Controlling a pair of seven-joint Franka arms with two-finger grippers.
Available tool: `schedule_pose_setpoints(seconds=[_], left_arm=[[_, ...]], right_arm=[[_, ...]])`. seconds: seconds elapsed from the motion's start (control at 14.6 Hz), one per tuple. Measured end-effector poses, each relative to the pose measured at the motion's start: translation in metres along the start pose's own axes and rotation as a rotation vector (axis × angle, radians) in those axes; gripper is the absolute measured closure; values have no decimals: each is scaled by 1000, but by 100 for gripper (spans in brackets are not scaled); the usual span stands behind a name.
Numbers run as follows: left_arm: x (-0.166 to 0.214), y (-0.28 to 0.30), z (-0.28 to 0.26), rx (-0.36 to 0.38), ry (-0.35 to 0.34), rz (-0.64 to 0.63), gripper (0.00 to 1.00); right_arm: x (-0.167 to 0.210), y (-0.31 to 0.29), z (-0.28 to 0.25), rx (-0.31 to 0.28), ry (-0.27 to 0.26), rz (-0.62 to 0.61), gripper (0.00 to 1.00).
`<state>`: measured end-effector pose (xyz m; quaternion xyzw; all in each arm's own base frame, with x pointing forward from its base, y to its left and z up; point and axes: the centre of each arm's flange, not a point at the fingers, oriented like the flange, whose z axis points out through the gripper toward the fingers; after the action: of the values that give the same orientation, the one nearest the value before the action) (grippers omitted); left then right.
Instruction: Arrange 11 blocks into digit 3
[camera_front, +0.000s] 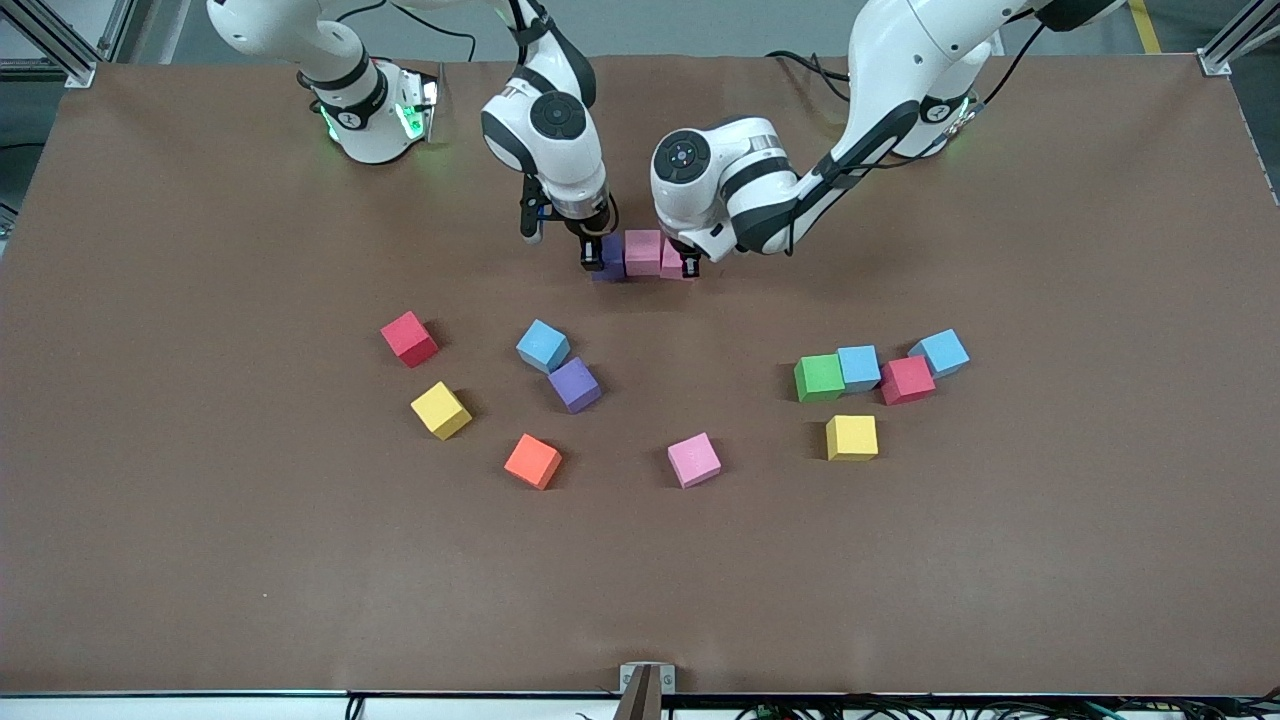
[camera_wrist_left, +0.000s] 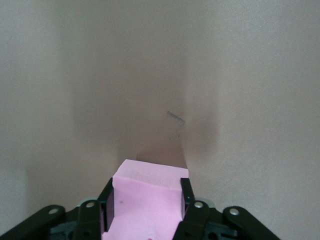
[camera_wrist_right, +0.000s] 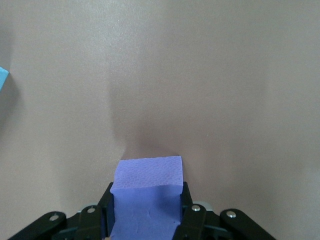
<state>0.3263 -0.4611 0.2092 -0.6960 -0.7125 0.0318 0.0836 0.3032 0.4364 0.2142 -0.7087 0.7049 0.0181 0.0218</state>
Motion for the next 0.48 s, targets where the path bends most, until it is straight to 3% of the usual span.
schedule_pose_setpoints(seconds=[0.14,0.41,0.48], left_arm=[[0,1,-1,-1,-1,-1,37],[-3,7,-8,-13,-16,-2,1],[-4,8,-11,-16,-19,1,0]], right_arm=[[0,0,0,0,0,4,48],[-1,0,0,-1,1,6,48],[-1,0,0,-1,1,7,48]])
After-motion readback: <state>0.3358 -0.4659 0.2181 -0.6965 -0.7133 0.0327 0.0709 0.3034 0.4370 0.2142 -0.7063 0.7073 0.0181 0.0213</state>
